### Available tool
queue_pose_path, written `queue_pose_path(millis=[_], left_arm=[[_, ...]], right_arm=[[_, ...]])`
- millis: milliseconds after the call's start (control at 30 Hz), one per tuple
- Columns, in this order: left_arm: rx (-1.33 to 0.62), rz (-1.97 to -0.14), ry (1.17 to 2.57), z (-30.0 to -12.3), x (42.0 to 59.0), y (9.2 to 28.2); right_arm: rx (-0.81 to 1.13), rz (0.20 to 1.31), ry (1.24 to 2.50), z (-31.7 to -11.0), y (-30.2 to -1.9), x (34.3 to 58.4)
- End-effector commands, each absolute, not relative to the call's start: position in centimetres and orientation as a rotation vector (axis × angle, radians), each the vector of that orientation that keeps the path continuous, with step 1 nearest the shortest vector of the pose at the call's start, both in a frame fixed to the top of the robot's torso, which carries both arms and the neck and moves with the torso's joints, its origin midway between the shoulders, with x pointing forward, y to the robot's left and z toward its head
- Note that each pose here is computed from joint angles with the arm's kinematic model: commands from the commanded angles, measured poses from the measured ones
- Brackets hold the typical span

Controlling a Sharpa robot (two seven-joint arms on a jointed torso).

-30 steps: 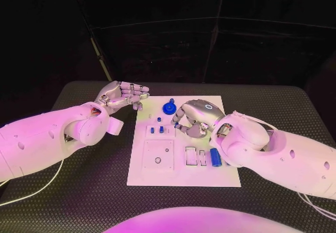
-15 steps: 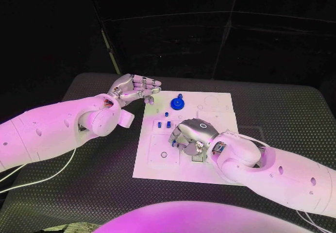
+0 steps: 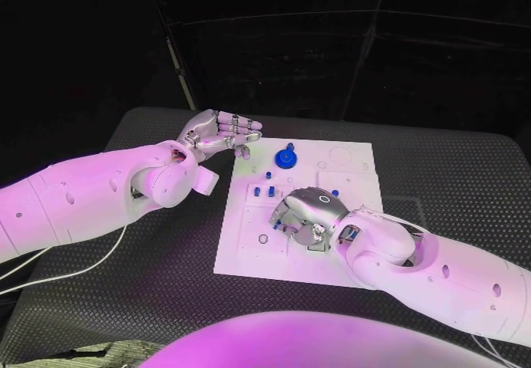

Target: Assemble the parts on the task board

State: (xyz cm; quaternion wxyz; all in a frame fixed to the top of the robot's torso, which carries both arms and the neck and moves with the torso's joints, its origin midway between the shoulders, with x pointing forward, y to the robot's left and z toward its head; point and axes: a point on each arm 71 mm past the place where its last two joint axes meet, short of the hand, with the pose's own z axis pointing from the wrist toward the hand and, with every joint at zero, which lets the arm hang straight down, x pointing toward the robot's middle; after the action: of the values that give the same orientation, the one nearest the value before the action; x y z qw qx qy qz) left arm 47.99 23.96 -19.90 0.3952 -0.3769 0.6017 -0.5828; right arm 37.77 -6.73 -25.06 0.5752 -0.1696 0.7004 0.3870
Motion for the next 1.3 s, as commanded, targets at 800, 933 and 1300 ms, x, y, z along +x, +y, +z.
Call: queue_pose_path(millis=[800,933,1300], left_arm=[[-0.952,-1.498,1.526,-19.77,48.03,23.88],[-0.951,-1.498,1.527,-19.77,48.04,23.88],[-0.951,-1.501,1.529,-19.78,48.03,23.83]], right_arm=[[-0.394,0.874,1.572,-24.58,-7.36,37.67],[-0.400,0.864,1.580,-24.70,-7.32,37.73],[-0.419,0.825,1.608,-25.12,-7.31,37.98]])
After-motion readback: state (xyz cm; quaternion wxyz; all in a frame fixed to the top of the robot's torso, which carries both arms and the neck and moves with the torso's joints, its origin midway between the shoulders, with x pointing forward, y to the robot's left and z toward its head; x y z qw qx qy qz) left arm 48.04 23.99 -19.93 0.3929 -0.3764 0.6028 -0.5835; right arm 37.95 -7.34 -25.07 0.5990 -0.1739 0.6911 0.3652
